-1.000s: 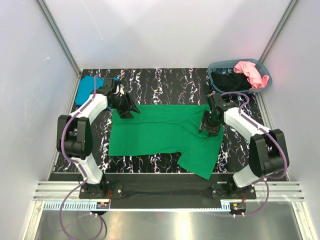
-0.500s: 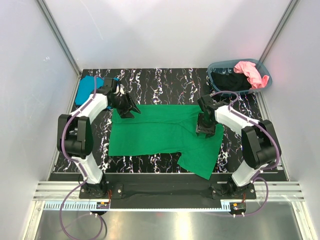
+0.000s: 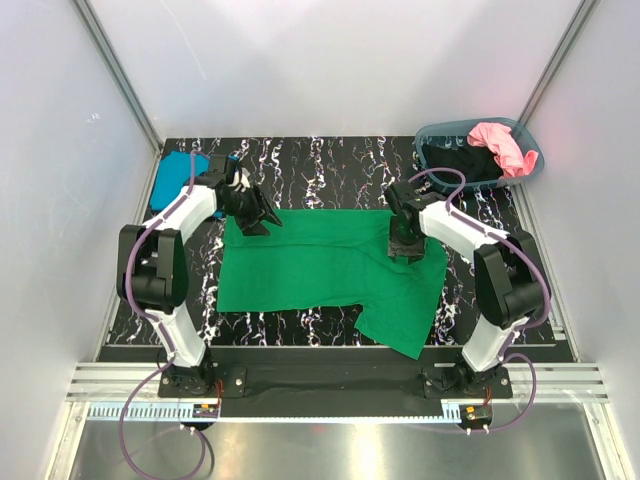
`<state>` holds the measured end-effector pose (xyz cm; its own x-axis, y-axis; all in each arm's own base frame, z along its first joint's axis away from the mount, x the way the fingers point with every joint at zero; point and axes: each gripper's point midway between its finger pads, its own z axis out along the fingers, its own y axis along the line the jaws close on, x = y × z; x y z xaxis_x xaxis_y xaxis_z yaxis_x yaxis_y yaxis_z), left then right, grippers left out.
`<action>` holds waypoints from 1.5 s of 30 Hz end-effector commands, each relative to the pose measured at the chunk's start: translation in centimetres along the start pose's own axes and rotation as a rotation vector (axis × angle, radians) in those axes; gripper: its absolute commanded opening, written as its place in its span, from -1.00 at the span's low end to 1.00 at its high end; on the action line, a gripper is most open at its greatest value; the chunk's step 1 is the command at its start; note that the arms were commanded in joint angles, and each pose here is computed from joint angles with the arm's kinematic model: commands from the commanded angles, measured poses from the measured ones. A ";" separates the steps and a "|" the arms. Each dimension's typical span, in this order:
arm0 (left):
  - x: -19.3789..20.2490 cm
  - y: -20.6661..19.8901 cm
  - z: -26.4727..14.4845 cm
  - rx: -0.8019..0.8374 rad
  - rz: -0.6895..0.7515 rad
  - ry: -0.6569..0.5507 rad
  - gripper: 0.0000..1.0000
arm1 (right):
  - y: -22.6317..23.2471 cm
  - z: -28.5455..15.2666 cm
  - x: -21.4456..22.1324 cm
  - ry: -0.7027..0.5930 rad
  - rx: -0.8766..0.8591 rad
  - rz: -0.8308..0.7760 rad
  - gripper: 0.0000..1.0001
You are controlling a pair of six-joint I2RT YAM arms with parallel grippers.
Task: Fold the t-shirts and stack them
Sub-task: Fold the tshirt
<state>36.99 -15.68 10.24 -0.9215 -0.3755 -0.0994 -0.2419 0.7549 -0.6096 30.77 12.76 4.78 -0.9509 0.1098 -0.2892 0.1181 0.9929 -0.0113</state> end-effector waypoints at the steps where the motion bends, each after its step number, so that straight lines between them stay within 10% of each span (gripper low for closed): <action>1: -1.0 -1.8 -0.7 0.055 0.044 -0.022 0.03 | -0.1 0.2 -0.9 -0.022 0.035 -0.038 -0.06; 15: -2.8 0.4 -1.2 0.012 0.001 -0.079 0.02 | 1.4 -1.6 -0.4 -0.123 0.167 -0.443 0.21; 45: -2.7 0.8 -1.2 0.016 -0.014 -0.070 0.00 | 3.2 0.7 -0.2 -0.105 0.100 -0.580 -0.03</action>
<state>37.98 -13.41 10.19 -0.8971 -0.4282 -0.1088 -0.2815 0.7438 -0.6063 31.05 15.07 3.93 -0.8566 -0.4348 -0.2778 -0.3556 0.8876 -0.2929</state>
